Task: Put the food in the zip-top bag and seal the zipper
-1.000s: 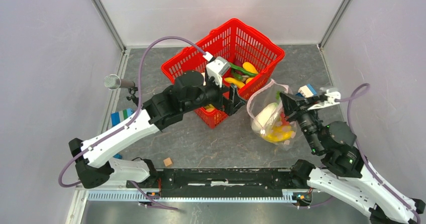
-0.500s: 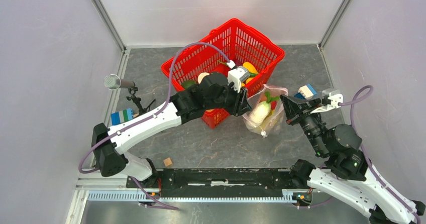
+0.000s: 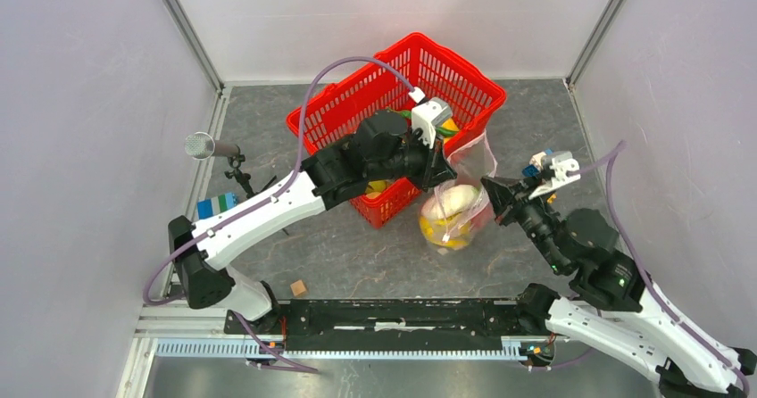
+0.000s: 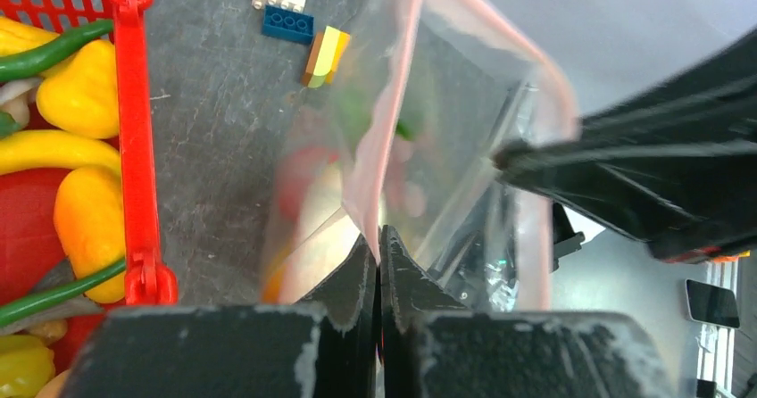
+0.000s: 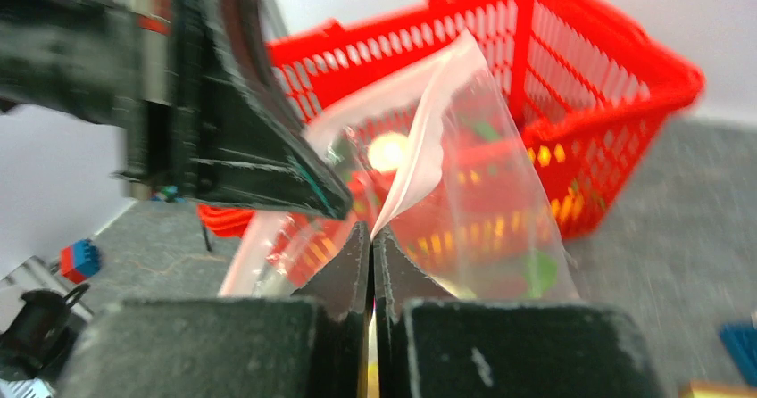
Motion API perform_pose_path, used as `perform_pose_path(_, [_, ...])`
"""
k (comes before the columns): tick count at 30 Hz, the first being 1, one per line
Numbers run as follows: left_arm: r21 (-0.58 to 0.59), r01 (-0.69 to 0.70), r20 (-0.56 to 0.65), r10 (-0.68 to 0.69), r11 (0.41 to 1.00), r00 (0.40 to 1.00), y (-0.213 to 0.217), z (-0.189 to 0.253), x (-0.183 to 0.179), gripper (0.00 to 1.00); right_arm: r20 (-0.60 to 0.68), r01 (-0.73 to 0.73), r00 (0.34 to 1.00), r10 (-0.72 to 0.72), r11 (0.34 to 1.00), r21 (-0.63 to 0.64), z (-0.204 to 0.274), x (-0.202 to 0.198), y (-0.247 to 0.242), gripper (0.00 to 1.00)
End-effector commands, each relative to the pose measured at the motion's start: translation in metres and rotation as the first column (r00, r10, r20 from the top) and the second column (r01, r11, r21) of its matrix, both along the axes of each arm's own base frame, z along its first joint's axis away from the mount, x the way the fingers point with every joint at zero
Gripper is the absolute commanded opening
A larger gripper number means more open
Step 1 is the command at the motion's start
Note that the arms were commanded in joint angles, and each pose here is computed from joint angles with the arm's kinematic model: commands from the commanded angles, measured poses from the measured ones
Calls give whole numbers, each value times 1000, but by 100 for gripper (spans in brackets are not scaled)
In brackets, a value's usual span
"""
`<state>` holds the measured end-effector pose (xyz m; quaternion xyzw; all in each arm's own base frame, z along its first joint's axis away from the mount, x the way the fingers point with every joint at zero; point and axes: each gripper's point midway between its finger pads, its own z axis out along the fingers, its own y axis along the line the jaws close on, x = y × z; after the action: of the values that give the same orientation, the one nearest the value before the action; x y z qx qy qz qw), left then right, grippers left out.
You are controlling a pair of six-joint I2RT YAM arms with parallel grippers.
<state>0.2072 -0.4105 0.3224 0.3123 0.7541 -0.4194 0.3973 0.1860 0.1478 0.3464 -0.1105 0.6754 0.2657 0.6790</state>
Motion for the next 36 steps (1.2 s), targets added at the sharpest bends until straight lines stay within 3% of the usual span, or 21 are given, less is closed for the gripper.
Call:
perform_pose_path(1, [-75, 47, 10, -46, 996, 999, -13, 27, -3, 2, -227, 424, 880, -417, 905, -22, -37, 22, -62, 0])
perform_pose_path(5, [-61, 41, 19, -40, 997, 999, -13, 24, 0, 2, -110, 196, 976, -190, 980, 44, -22, 15, -25, 1])
perform_pose_path(9, [-46, 146, -24, -148, 988, 989, -22, 30, -17, 2, 17, 75, 997, -80, 980, 186, 7, 1, -17, 0])
perform_pose_path(11, [-79, 84, 23, -82, 993, 996, -16, 36, -9, 2, 71, 49, 995, -67, 970, 236, 15, -5, -21, 0])
perform_pose_path(13, [-40, -57, 37, 59, 998, 998, -5, 17, 24, 2, 17, 159, 986, -167, 961, 228, 6, 2, -39, 1])
perform_pose_path(15, [0, -11, -98, 11, 1000, 995, -9, -1, 34, 2, -180, 413, 904, -387, 900, 140, -26, 15, -72, 0])
perform_pose_path(17, [19, 107, -109, -105, 994, 988, -22, 12, 12, 2, -228, 506, 837, -498, 862, -30, -43, 17, -87, 0])
perform_pose_path(19, [19, 104, -19, -104, 994, 994, -30, 26, -3, 2, -235, 486, 831, -504, 863, -135, -46, 19, -83, 0])
perform_pose_path(21, [8, 60, 5, -60, 998, 998, -30, 21, 3, 2, -214, 395, 880, -425, 903, -170, -45, 21, -63, 1])
perform_pose_path(23, [68, -4, -38, 7, 998, 999, -27, -10, 24, 2, -193, 308, 924, -331, 941, -137, -45, 24, -41, 3])
perform_pose_path(25, [96, 17, -119, -5, 995, 993, -27, -31, 30, 2, -197, 316, 924, -327, 945, -82, -44, 25, -39, 2])
perform_pose_path(28, [41, 62, -97, -58, 997, 994, -31, -19, 19, 3, -165, 310, 938, -306, 951, -3, -36, 24, -38, 1])
perform_pose_path(29, [20, 53, -74, -51, 998, 996, -28, -12, 19, 6, -157, 323, 935, -317, 946, 15, -34, 24, -42, 0])
perform_pose_path(31, [10, 11, -20, -11, 1000, 1000, -17, -3, 24, 28, -152, 370, 921, -359, 928, 48, -29, 22, -55, 0])
perform_pose_path(32, [11, -1, 1, 1, 1000, 1000, -12, 1, 25, 34, -154, 395, 911, -382, 917, 63, -26, 21, -63, 0])
perform_pose_path(34, [15, -2, 24, 2, 1000, 1000, -3, 9, 24, 66, -145, 418, 903, -403, 904, 92, -21, 18, -73, 0])
perform_pose_path(36, [18, -15, 52, 14, 1000, 999, 5, 17, 25, 85, -135, 423, 903, -408, 899, 115, -18, 15, -79, 0])
